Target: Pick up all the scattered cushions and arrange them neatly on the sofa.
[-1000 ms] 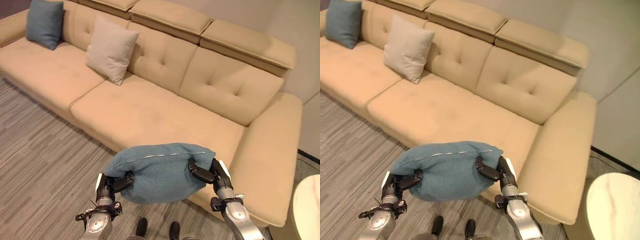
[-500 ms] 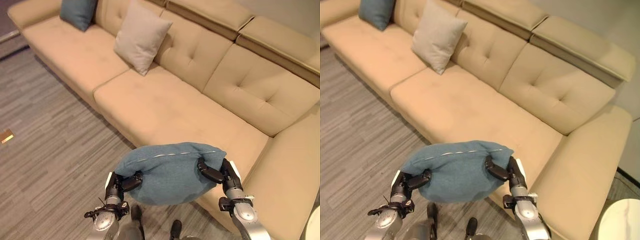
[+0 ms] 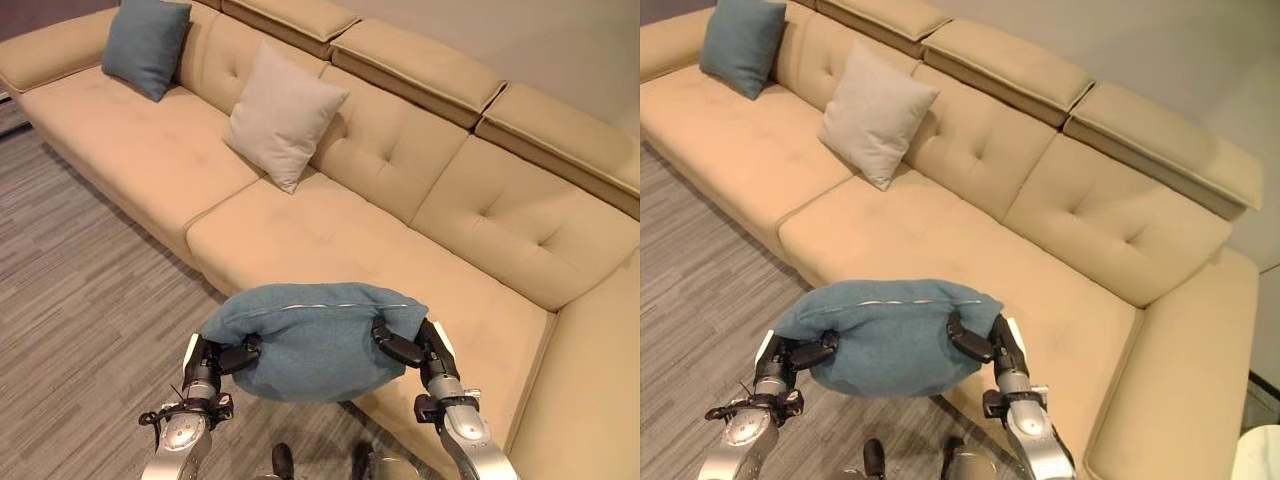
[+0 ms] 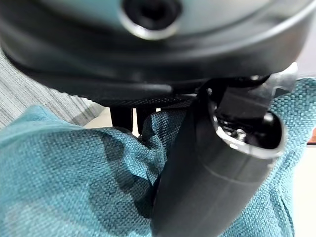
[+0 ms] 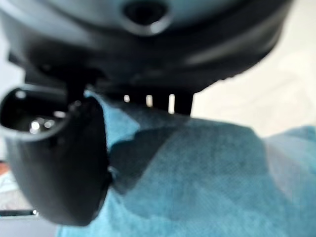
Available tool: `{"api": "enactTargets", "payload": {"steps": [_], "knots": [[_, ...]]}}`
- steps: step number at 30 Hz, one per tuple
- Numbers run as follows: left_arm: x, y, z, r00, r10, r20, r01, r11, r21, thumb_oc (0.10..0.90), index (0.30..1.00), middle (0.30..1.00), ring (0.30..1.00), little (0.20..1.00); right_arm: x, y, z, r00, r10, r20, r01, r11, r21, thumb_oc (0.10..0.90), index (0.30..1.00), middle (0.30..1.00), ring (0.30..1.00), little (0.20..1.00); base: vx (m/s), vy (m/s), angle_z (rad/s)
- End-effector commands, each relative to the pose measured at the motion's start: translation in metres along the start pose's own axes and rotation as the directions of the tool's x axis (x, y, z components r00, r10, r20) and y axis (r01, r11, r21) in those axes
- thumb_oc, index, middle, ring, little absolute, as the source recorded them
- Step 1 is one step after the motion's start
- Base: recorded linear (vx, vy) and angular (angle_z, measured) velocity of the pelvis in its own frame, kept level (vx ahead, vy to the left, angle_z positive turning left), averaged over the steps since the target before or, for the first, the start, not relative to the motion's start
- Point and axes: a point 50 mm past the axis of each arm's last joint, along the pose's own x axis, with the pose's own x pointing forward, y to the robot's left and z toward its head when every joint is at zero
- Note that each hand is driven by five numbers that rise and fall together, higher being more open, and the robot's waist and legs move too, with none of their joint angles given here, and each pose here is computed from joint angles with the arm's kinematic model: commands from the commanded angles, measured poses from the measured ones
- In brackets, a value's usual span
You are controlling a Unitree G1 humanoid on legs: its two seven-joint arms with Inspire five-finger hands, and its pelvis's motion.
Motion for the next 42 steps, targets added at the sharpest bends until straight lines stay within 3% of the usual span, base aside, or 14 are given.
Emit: {"api": "enactTargets", "payload": {"steps": [1,6,17,35,42], "knots": [[0.001,-0.03,0.05,0.948,-0.121,0.294,0.142,0.989,-0.051,0.4,0.3,0.3,0.3,0.3,0.015,-0.005,0.067,0.94,-0.003,0.342,-0.01,0.999,0.036,0.4,0.3,0.3,0.3,0.3,0.25,-0.108,-0.21],[0.001,-0.044,0.05,0.936,-0.184,0.301,0.21,0.976,-0.056,0.4,0.3,0.3,0.3,0.3,0.008,-0.024,0.061,0.946,-0.049,0.321,0.046,0.999,0.017,0.4,0.3,0.3,0.3,0.3,0.18,-0.139,0.13],[0.002,-0.042,0.055,0.94,-0.135,0.312,0.173,0.98,-0.098,0.4,0.3,0.3,0.3,0.3,0.009,-0.029,0.054,0.958,-0.074,0.278,0.068,0.997,0.032,0.4,0.3,0.3,0.3,0.3,0.14,0.048,-0.47],[0.002,-0.022,0.058,0.944,-0.085,0.319,0.109,0.992,-0.06,0.4,0.3,0.3,0.3,0.3,0.018,-0.003,0.074,0.933,-0.007,0.36,-0.015,0.998,0.059,0.4,0.3,0.3,0.3,0.3,0.1,0.114,-0.69],[0.007,-0.045,0.07,0.918,-0.133,0.373,0.182,0.978,-0.102,0.4,0.3,0.3,0.3,0.3,0.013,-0.024,0.077,0.924,-0.069,0.376,0.064,0.998,0.026,0.4,0.3,0.3,0.3,0.3,0.08,-0.081,0.17]]}}
